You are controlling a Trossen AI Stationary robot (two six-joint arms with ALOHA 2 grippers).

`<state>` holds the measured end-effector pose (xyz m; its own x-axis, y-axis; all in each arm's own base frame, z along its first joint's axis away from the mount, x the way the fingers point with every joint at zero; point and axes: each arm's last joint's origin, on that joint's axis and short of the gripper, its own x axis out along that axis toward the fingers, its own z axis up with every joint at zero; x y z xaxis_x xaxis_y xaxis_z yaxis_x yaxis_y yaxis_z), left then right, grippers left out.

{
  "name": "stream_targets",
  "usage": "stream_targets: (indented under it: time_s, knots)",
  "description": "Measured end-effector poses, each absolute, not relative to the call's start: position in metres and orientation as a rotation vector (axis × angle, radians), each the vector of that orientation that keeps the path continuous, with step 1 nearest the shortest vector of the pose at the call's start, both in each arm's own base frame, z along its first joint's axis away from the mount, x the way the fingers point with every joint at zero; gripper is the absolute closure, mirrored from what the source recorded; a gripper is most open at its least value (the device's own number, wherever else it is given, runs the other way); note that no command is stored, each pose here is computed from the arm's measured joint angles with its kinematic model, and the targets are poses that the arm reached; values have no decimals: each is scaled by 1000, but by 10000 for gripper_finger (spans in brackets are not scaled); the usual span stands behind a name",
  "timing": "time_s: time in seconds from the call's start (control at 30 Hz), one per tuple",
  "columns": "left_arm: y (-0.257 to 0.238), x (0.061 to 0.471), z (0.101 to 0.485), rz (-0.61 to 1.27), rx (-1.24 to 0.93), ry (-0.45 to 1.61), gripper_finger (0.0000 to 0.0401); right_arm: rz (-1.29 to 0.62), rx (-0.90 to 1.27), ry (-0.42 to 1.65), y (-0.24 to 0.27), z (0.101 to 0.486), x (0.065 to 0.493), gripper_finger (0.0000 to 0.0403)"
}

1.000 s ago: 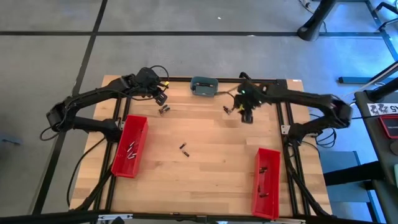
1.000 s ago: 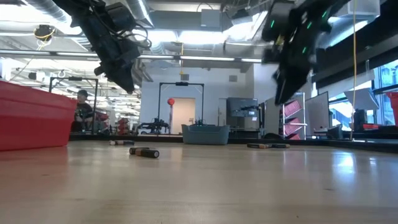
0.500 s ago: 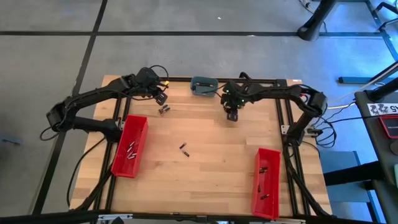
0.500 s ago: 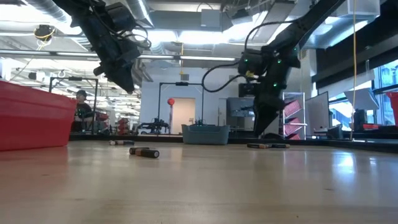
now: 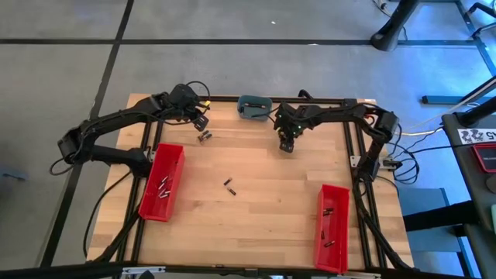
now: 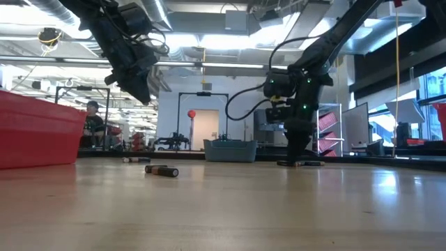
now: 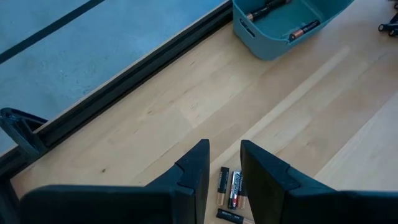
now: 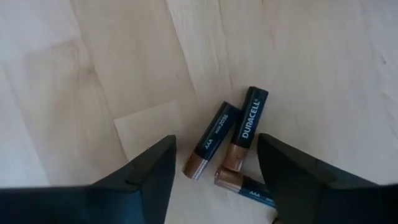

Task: Sort batteries
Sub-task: Put the small brown battery into the right red bin

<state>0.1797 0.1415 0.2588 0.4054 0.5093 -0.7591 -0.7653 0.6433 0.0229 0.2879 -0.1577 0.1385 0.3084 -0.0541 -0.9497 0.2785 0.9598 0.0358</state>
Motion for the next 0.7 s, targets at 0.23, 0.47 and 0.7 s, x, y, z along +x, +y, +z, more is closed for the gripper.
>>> stream_targets:
  time_s: [0.23, 0.47, 0.7]
  knots:
    - [141, 180, 258, 830, -385, 809, 320, -208, 244, 1241, -155, 138, 289, 199]
    - [141, 180, 258, 837, -398, 803, 320, -161, 255, 1254, -141, 138, 294, 201]
    - [141, 180, 258, 836, -398, 803, 320, -107, 222, 1260, -123, 137, 301, 201]
